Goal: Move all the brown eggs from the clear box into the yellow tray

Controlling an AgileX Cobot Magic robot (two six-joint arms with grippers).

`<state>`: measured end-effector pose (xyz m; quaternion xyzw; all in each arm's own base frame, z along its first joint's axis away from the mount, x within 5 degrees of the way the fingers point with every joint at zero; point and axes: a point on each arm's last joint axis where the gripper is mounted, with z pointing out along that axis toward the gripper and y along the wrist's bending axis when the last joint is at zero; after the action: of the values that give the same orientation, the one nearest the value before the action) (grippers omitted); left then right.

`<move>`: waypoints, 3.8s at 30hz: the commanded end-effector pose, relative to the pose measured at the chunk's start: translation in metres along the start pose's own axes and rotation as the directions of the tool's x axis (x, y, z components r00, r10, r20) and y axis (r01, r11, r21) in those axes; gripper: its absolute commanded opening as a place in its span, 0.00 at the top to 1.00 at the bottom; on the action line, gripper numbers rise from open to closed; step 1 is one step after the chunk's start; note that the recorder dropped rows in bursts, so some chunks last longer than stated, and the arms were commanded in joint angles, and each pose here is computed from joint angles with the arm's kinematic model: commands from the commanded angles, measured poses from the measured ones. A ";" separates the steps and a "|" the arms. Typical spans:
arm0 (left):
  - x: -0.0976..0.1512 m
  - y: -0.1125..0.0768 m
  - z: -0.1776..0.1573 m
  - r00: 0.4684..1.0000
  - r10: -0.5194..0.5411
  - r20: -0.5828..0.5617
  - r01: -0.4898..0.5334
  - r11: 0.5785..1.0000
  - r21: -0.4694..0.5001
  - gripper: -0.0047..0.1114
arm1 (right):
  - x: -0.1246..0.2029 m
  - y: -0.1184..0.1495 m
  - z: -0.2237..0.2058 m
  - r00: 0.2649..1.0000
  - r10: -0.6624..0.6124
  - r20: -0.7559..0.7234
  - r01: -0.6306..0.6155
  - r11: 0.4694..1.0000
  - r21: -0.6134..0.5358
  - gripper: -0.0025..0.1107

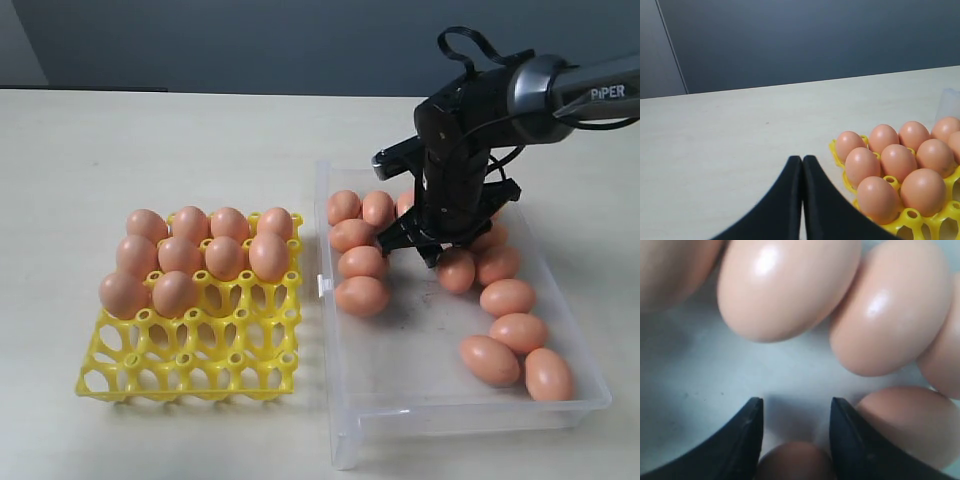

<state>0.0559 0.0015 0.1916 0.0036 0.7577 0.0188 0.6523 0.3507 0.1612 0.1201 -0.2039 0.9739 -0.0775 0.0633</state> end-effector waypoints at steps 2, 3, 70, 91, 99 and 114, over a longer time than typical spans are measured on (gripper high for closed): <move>-0.001 -0.001 0.000 1.000 0.000 0.011 0.000 1.000 0.010 0.96 | 0.000 -0.002 -0.005 1.000 0.010 0.004 -0.010 1.000 -0.012 0.66; -0.001 -0.001 0.000 1.000 0.000 0.011 0.000 1.000 0.010 0.96 | 0.000 -0.003 -0.011 1.000 0.013 0.013 -0.013 1.000 -0.011 0.71; -0.001 -0.001 0.000 1.000 0.000 0.011 0.000 1.000 0.010 0.96 | 0.033 0.004 -0.037 0.954 0.032 -0.297 -0.058 0.995 -0.081 0.82; -0.001 -0.001 0.000 1.000 0.000 0.011 0.000 1.000 0.010 0.96 | 0.100 0.000 -0.074 0.980 0.071 -0.185 -0.102 0.982 -0.162 0.82; -0.001 -0.001 0.000 1.000 0.000 0.011 0.000 1.000 0.010 0.96 | 0.108 0.005 -0.053 0.995 0.012 -0.104 -0.032 0.980 -0.198 0.62; -0.001 -0.001 0.000 1.000 0.000 0.011 0.000 1.000 0.010 0.96 | 0.117 0.006 -0.038 0.976 -0.030 -0.216 -0.009 0.984 -0.177 0.49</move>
<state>0.0559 0.0016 0.1916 0.0041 0.7577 0.0195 0.6523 0.2373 0.1252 0.1525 -0.1995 0.9789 -0.0059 -0.0441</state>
